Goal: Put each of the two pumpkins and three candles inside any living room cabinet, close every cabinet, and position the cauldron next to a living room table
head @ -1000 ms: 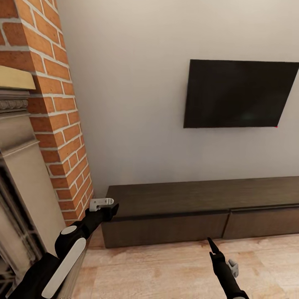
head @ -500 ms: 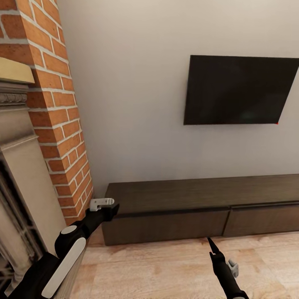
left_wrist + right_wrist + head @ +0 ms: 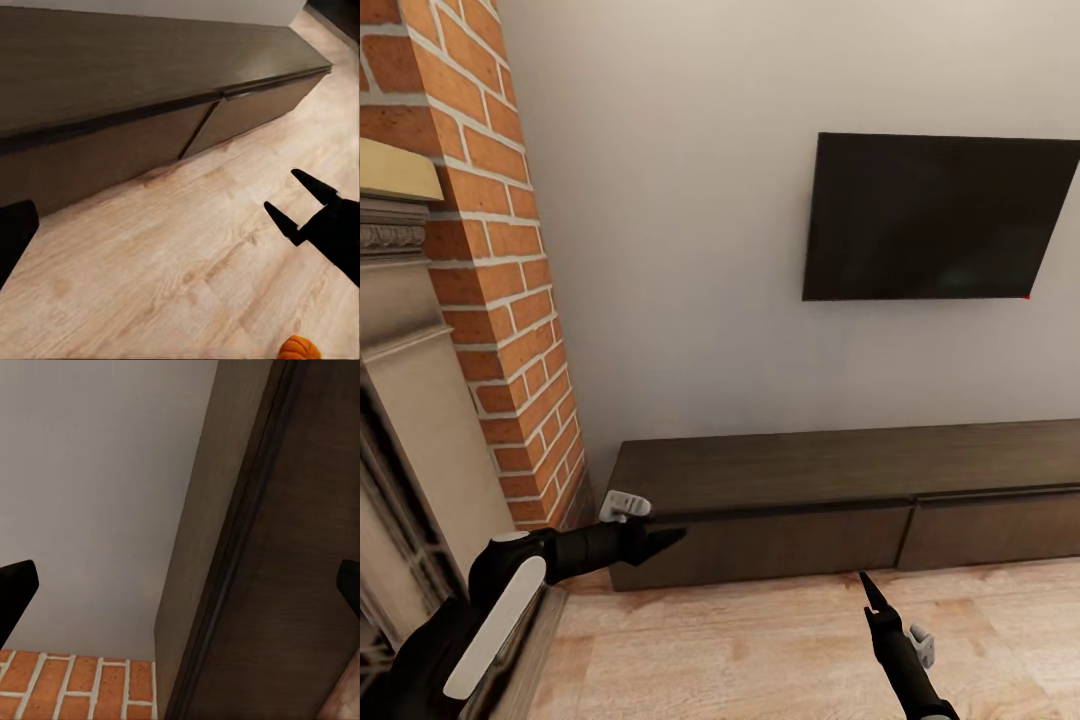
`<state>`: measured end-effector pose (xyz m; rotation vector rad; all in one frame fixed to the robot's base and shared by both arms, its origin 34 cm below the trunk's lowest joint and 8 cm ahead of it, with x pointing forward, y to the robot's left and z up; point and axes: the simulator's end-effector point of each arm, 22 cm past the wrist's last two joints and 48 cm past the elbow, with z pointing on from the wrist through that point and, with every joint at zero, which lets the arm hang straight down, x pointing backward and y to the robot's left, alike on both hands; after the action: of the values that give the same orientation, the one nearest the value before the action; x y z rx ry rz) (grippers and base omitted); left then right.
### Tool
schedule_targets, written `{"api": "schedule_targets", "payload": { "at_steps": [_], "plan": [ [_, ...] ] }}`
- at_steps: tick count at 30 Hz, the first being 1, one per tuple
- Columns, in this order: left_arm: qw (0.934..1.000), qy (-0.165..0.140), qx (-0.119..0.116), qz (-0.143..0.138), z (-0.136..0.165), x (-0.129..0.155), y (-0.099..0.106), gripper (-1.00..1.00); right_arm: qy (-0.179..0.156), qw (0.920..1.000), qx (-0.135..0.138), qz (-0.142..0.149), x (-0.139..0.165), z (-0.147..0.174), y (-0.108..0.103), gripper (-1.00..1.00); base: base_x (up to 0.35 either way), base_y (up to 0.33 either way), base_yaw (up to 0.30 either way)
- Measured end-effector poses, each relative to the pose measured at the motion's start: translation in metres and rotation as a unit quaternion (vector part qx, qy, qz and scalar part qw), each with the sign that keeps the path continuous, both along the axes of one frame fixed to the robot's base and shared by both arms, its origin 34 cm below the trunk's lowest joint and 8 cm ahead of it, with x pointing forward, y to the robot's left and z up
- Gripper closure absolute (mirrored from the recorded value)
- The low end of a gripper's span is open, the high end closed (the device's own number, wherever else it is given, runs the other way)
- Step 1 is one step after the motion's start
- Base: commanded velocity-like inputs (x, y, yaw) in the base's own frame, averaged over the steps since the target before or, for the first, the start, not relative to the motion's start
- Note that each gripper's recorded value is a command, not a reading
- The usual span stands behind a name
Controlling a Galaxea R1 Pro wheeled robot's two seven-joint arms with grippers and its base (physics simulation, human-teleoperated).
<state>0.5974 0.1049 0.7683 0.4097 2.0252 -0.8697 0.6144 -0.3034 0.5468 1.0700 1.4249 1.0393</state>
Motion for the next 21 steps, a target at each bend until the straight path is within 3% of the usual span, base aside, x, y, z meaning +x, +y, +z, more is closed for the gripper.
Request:
{"api": "schedule_targets", "payload": {
  "at_steps": [6,15,21],
  "plan": [
    [0.9975,0.014,-0.046,-0.051,0.014,-0.018,-0.005,-1.0,0.0,1.0,0.0,0.001,0.0,-0.002,0.0,-1.0,0.0,0.0,0.0],
    [0.9933,0.012,-0.08,-0.084,0.01,-0.032,-0.009,-1.0,0.001,0.9998,0.016,0.013,-0.004,-0.021,0.006,-1.0,0.0,0.0,0.0],
    [0.9921,0.009,-0.09,-0.087,0.003,-0.035,-0.007,-1.0,0.001,0.9997,0.02,0.016,-0.007,-0.033,0.008,-1.0,0.0,0.0,0.0]
  ]
}}
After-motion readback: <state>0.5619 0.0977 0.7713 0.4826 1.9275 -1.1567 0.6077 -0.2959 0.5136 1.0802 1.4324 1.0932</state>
